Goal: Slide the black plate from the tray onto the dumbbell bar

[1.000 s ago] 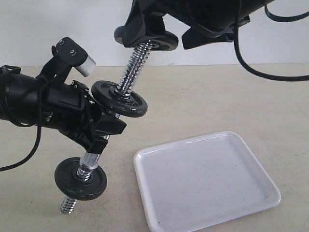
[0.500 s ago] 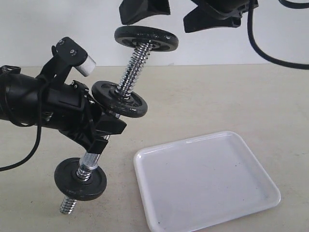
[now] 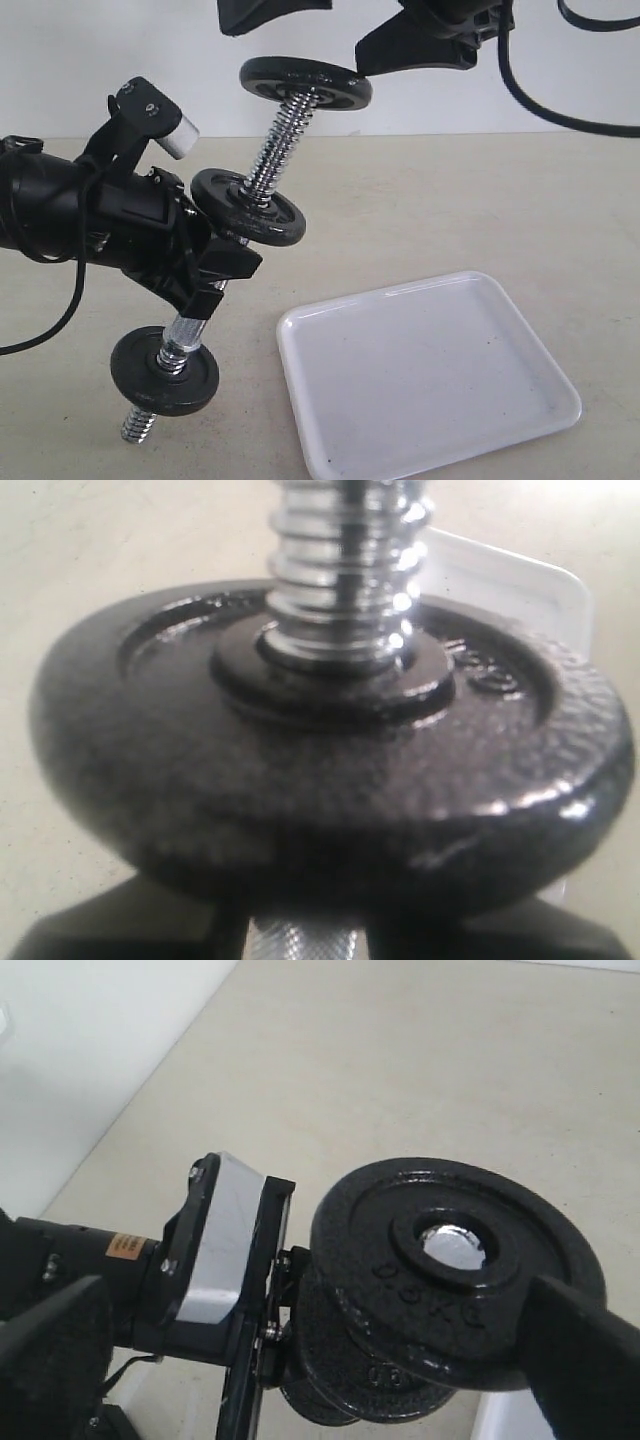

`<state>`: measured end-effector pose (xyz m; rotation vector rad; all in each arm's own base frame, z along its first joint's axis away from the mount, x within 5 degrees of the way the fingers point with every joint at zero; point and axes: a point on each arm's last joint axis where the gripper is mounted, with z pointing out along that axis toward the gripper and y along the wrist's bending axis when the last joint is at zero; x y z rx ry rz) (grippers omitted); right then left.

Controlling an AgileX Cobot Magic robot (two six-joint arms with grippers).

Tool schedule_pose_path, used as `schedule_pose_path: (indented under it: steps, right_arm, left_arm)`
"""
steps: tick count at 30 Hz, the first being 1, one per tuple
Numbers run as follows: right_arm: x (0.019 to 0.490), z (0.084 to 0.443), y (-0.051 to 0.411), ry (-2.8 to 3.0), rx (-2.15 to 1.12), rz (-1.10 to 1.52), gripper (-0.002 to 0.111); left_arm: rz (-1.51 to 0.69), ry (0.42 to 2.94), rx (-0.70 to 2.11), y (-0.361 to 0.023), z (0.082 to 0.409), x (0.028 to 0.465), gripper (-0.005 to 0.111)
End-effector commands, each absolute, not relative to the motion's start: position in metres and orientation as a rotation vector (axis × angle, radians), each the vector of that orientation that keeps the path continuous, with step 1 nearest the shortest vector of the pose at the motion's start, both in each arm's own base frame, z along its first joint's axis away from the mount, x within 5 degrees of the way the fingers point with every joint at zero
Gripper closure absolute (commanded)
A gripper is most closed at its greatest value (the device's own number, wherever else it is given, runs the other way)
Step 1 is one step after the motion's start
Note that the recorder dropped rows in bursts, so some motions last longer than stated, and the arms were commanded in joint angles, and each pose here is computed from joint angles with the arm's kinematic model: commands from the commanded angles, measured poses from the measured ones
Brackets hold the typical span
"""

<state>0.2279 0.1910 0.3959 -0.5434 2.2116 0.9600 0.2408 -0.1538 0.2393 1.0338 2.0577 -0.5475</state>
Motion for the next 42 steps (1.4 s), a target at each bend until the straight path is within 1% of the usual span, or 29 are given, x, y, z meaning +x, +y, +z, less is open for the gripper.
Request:
schedule_pose_path:
  steps: [1, 20, 22, 27, 28, 29, 31, 32, 33, 34, 38, 42]
  right_arm:
    - [0.220, 0.400, 0.192, 2.231, -0.562, 1.028, 0.003]
    - [0.221, 0.400, 0.192, 2.211, -0.587, 1.014, 0.003]
    - [0.221, 0.400, 0.191, 2.204, -0.600, 0.993, 0.003]
    - [0.226, 0.396, 0.186, 2.197, -0.652, 0.845, 0.003]
    - [0.226, 0.395, 0.186, 2.199, -0.655, 0.841, 0.007]
    - [0.226, 0.395, 0.186, 2.199, -0.655, 0.841, 0.014]
    - [0.226, 0.395, 0.186, 2.200, -0.657, 0.841, 0.052]
    - [0.226, 0.395, 0.186, 2.206, -0.661, 0.842, 0.084]
    - [0.225, 0.395, 0.186, 2.209, -0.664, 0.842, 0.108]
    - [0.225, 0.394, 0.186, 2.217, -0.658, 0.847, 0.106]
    - [0.223, 0.392, 0.185, 2.243, -0.681, 0.842, 0.109]
    - [0.222, 0.386, 0.180, 2.295, -0.754, 0.733, 0.109]
  left_arm:
    - [-0.600, 1.963, 0.842, -0.156, 0.278, 0.247, 0.102]
    - [-0.598, 1.963, 0.840, -0.156, 0.278, 0.247, 0.102]
    - [-0.598, 1.963, 0.840, -0.156, 0.278, 0.247, 0.102]
    - [-0.598, 1.963, 0.840, -0.156, 0.278, 0.247, 0.102]
    - [-0.598, 1.963, 0.840, -0.156, 0.278, 0.247, 0.102]
    - [-0.598, 1.963, 0.840, -0.156, 0.278, 0.247, 0.102]
    - [-0.598, 1.963, 0.840, -0.156, 0.278, 0.247, 0.102]
    - [-0.598, 1.963, 0.840, -0.156, 0.278, 0.247, 0.102]
    - [-0.598, 1.963, 0.840, -0.156, 0.278, 0.247, 0.102]
    - [-0.598, 1.963, 0.840, -0.156, 0.278, 0.247, 0.102]
    - [-0.590, 1.963, 0.836, -0.155, 0.278, 0.247, 0.102]
    - [-0.501, 1.991, 0.742, -0.148, 0.275, 0.253, 0.102]
